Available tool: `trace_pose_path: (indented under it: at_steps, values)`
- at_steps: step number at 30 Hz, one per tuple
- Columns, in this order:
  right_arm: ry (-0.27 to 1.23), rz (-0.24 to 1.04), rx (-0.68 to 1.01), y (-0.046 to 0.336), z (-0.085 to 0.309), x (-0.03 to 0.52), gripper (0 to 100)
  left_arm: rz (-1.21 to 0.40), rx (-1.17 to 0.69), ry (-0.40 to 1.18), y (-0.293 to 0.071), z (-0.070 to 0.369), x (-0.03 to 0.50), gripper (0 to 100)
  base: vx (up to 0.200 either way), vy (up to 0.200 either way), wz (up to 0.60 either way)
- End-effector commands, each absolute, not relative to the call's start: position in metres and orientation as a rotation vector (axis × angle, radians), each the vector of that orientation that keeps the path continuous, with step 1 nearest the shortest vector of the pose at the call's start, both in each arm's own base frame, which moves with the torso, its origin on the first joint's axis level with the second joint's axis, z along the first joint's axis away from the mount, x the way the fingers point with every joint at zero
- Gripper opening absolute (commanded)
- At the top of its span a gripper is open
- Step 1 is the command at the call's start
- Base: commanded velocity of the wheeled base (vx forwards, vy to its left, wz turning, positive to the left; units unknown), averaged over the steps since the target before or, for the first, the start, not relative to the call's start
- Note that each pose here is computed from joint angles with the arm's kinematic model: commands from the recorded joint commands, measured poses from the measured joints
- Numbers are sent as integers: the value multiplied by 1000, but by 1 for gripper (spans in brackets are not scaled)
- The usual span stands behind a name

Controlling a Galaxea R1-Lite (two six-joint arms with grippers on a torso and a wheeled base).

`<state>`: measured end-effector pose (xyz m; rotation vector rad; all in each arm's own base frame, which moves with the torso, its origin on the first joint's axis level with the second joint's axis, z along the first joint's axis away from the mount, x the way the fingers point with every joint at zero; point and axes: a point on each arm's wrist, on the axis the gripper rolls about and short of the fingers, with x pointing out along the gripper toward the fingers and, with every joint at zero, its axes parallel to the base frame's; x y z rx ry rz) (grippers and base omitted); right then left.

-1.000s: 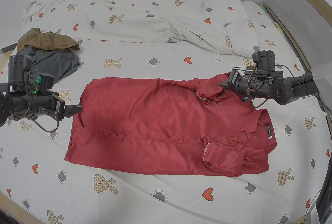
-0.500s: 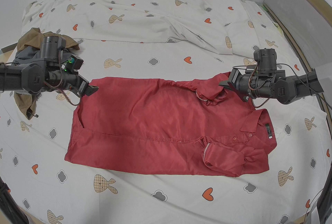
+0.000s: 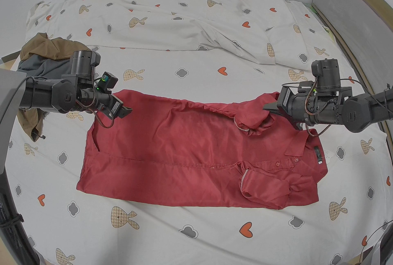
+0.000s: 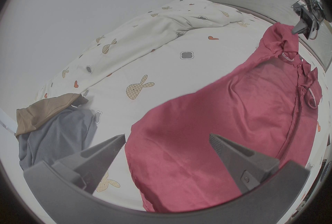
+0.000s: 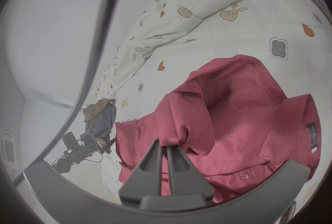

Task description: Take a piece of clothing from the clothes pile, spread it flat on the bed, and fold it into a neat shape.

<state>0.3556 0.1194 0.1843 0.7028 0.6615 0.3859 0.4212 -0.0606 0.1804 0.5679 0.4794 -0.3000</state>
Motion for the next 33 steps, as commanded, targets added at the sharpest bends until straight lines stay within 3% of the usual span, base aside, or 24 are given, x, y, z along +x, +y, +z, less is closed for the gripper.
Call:
trace_pose_path:
  at_steps: [1,33]
  values:
    - [640,393,703,113,198,335,0,-312,571,468,-66,185,416,100,0,0,0]
    - [648,384,701,109,195,330,0,-378,609,490,-90,161,428,100,0,0,0]
